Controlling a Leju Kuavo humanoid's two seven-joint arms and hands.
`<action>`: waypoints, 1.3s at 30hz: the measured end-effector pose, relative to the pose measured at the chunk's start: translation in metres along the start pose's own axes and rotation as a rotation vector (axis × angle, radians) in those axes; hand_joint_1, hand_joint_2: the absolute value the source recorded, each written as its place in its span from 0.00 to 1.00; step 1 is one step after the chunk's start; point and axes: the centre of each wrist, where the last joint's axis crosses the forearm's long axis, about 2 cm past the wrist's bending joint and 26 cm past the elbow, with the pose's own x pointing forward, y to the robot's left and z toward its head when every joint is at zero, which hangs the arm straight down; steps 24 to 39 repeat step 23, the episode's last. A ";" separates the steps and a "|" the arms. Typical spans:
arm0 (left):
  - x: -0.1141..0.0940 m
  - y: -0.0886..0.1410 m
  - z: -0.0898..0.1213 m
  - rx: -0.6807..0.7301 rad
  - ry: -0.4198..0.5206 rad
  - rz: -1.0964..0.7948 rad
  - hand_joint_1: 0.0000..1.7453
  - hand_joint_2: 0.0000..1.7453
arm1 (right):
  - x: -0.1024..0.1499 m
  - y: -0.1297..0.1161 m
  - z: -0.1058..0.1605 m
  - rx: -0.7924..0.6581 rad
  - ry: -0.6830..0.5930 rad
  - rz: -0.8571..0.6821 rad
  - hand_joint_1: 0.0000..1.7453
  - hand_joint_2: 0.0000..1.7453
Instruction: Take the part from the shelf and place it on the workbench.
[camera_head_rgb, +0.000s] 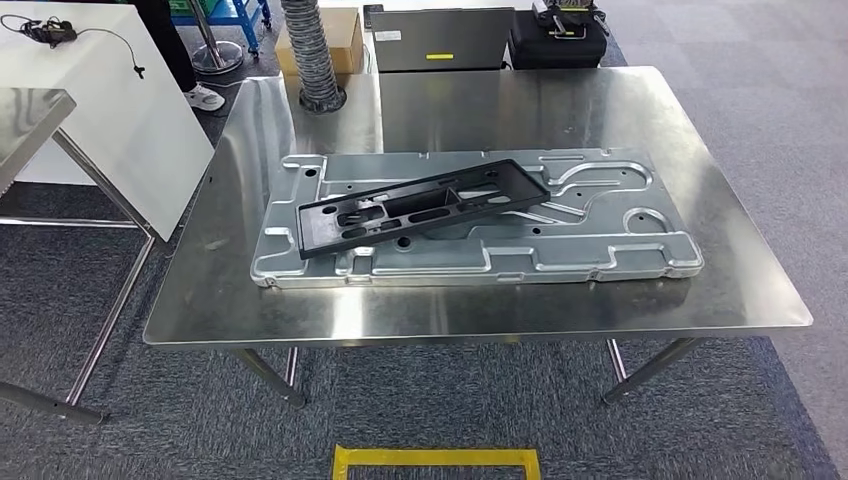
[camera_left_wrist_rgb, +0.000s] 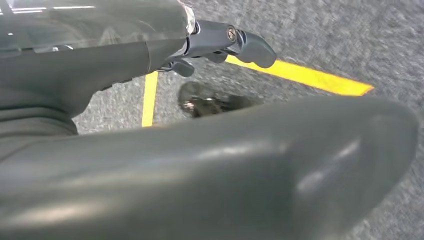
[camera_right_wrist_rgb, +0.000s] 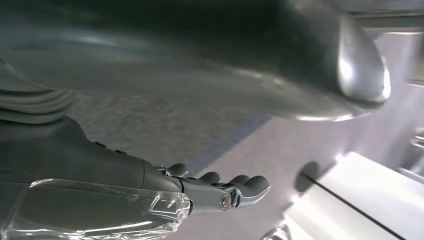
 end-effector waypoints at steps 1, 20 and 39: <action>0.001 0.000 0.000 -0.001 -0.002 0.000 0.00 0.00 | -0.004 0.004 0.002 0.011 0.020 0.012 0.00 0.00; -0.003 -0.007 0.001 -0.017 -0.029 -0.012 0.00 0.00 | -0.059 0.076 0.068 0.426 0.497 0.330 0.00 0.00; -0.004 -0.007 0.001 -0.018 -0.027 -0.015 0.00 0.00 | -0.060 0.082 0.076 0.477 0.542 0.340 0.00 0.00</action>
